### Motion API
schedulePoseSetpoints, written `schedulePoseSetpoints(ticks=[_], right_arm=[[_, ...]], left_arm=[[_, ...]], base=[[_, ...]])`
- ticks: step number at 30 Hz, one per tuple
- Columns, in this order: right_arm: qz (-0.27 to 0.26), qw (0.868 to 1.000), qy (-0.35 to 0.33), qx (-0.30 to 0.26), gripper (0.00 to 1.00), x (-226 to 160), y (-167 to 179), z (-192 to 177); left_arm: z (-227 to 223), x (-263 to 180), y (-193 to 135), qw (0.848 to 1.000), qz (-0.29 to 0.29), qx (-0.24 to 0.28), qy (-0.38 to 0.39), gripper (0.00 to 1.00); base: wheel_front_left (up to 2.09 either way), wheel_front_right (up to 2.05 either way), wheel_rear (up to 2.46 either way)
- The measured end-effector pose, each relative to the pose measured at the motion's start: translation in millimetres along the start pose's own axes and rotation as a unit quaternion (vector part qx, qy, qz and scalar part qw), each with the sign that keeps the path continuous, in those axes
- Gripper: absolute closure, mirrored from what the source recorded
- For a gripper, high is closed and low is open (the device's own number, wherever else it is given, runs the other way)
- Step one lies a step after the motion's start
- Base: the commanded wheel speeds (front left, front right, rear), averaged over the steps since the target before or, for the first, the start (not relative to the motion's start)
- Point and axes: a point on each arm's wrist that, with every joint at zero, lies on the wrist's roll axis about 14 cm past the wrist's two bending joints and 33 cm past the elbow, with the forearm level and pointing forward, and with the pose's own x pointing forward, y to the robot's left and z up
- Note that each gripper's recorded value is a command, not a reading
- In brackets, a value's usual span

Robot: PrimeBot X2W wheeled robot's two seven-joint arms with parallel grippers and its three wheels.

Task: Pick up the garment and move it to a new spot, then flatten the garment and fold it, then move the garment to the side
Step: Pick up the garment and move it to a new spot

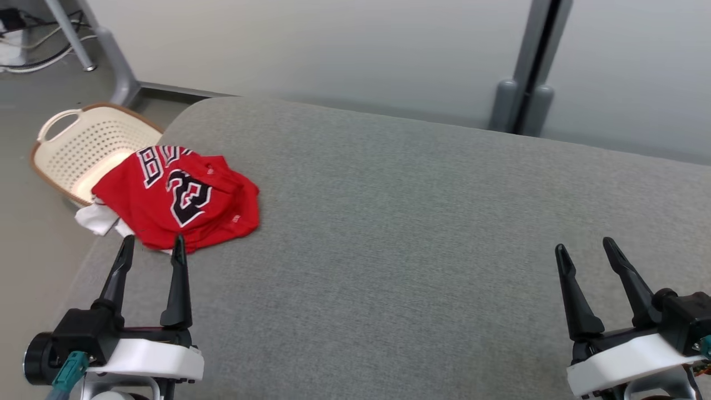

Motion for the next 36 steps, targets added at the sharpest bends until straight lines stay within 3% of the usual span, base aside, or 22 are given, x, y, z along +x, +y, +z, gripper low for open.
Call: schedulePoseSetpoints(ticks=[8,22,28,36], right_arm=[[0.059,0.998,0.009,-0.006,0.00,18.5,32.4,-2.1],[0.065,0.998,0.009,-0.010,0.00,24.7,31.7,0.5],[0.060,0.998,0.009,-0.011,0.00,35.1,20.7,0.6],[0.052,0.998,0.015,-0.016,0.00,60.7,-4.6,-8.9]], left_arm=[[7.9,-20.4,37.4,0.998,0.058,0.009,-0.010,0.00],[0.4,-19.5,36.5,0.998,0.063,0.007,-0.001,0.00],[-7.7,1.0,28.3,0.999,0.053,0.008,0.009,0.00],[-40.2,64.4,-2.0,0.999,0.011,0.006,0.041,0.00]], base=[[0.00,0.00,0.00],[0.00,0.00,0.00],[0.00,0.00,0.00],[0.00,0.00,0.00]])
